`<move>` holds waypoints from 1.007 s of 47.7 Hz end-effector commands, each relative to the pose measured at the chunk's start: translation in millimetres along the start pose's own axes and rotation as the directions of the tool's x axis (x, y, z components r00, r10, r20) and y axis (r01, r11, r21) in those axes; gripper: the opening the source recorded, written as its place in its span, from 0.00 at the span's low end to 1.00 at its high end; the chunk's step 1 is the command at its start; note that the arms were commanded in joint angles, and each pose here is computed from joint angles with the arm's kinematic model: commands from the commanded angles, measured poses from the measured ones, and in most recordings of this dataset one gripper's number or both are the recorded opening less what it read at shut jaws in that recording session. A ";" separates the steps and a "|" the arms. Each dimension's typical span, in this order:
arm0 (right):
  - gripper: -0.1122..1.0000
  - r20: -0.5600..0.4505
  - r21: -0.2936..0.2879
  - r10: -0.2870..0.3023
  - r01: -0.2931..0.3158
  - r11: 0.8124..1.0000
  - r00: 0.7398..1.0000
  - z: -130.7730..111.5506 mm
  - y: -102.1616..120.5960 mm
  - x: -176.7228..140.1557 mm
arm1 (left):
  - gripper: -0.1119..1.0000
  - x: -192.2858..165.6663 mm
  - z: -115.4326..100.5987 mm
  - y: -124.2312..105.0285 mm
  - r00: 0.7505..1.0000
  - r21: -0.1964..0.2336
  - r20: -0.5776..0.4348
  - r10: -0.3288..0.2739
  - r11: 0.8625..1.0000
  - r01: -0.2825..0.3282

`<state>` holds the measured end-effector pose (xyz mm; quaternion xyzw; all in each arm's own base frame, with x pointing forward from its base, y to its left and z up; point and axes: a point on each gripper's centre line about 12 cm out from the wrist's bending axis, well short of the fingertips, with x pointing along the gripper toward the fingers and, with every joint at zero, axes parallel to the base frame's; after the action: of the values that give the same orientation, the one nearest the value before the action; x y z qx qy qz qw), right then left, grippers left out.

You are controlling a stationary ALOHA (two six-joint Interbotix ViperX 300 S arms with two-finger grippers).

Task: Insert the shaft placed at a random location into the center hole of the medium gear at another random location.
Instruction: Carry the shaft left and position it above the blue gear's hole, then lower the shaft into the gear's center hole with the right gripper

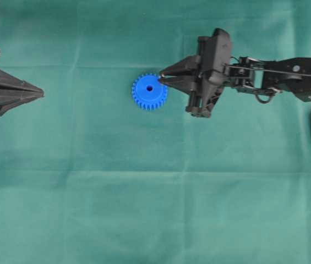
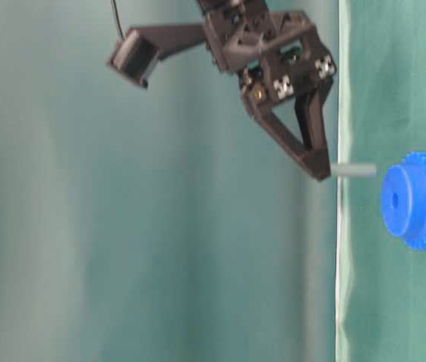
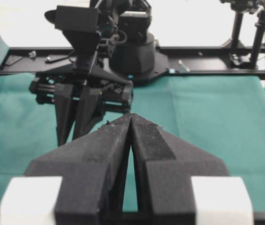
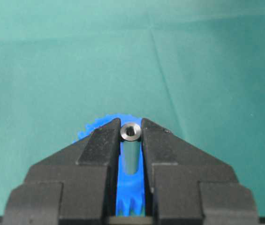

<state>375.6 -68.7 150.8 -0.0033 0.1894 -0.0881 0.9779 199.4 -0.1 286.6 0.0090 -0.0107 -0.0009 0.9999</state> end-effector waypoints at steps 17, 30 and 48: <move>0.22 0.042 -0.013 0.015 -0.014 1.000 0.999 24.6 6.2 20.8 | 0.10 3.1 9.3 0.1 1.000 0.003 0.025 0.000 1.000 0.000; 0.22 0.036 -0.012 0.014 -0.014 1.000 0.999 22.2 6.2 20.1 | 0.10 3.0 8.5 0.1 1.000 0.002 0.021 0.000 1.000 0.000; 0.22 0.021 -0.012 0.015 -0.015 1.000 1.000 16.6 6.5 23.8 | 0.10 3.1 9.8 0.1 1.000 0.002 0.029 0.000 1.000 0.000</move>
<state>398.4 -66.4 147.1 -0.0040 0.1961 -0.0801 0.9773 199.8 -0.1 287.1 0.0090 -0.0115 -0.0009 0.9999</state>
